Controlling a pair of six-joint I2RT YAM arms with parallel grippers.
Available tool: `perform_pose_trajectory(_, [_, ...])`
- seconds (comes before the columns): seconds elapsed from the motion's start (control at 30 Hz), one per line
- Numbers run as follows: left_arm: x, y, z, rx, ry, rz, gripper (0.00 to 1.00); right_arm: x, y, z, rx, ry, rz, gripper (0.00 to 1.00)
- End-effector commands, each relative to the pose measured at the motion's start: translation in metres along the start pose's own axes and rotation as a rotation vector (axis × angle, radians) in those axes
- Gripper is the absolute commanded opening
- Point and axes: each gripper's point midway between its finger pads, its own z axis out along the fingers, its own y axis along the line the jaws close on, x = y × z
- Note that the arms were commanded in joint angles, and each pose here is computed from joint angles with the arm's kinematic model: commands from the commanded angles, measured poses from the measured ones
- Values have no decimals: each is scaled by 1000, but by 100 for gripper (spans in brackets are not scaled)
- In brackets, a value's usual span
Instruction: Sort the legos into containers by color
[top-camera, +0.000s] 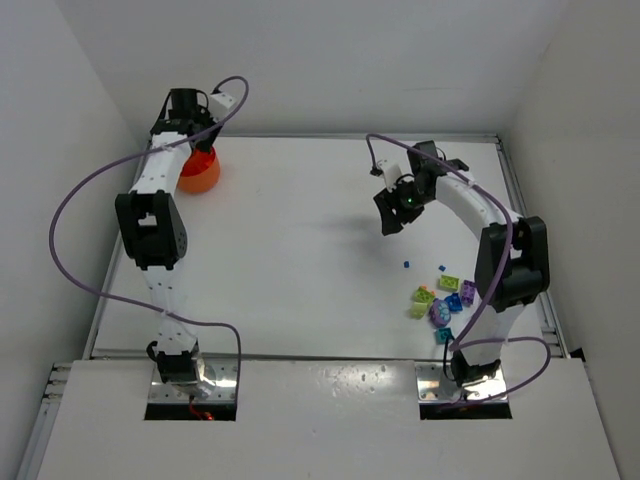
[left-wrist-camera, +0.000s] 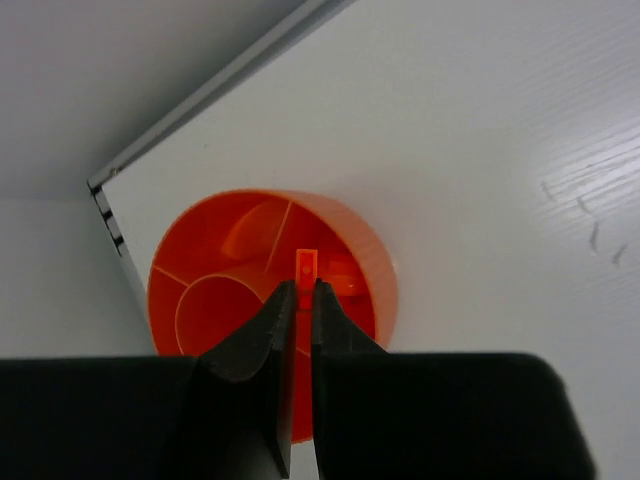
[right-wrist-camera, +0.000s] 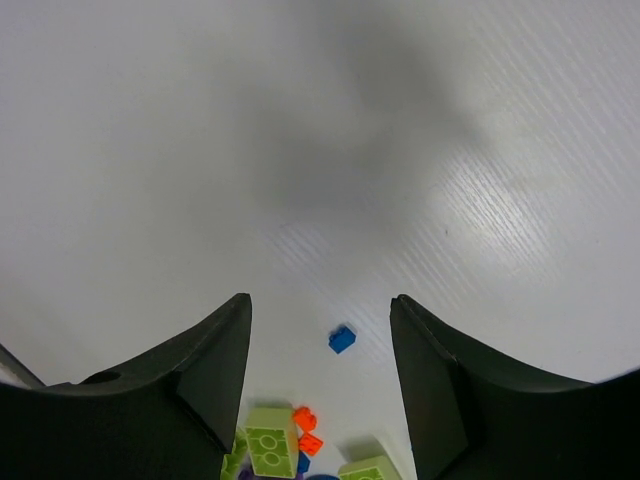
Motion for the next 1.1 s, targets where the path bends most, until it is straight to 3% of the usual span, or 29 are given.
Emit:
perform_pose_trajectory(0.0, [7,15,-3,-73,77,-35,0,-13,-6,-21,61,-63,-46,58])
perform_pose_trajectory(0.37, [29,10,14,-53,121,-45,0,-8,-5,-19,49,-41,-45,58])
perform_pose_trajectory(0.7, [38,12,13,-60,145,-70,35,-4,-14,-18,80,-28,-27,63])
perform_pose_trajectory(0.87, [27,18,4,-55,106,-74,39,7,-14,-23,74,-20,-10,63])
perform_pose_trajectory(1.07, [-33,7,-35,8,-92,-68,40,48,0,-53,28,-10,-44,58])
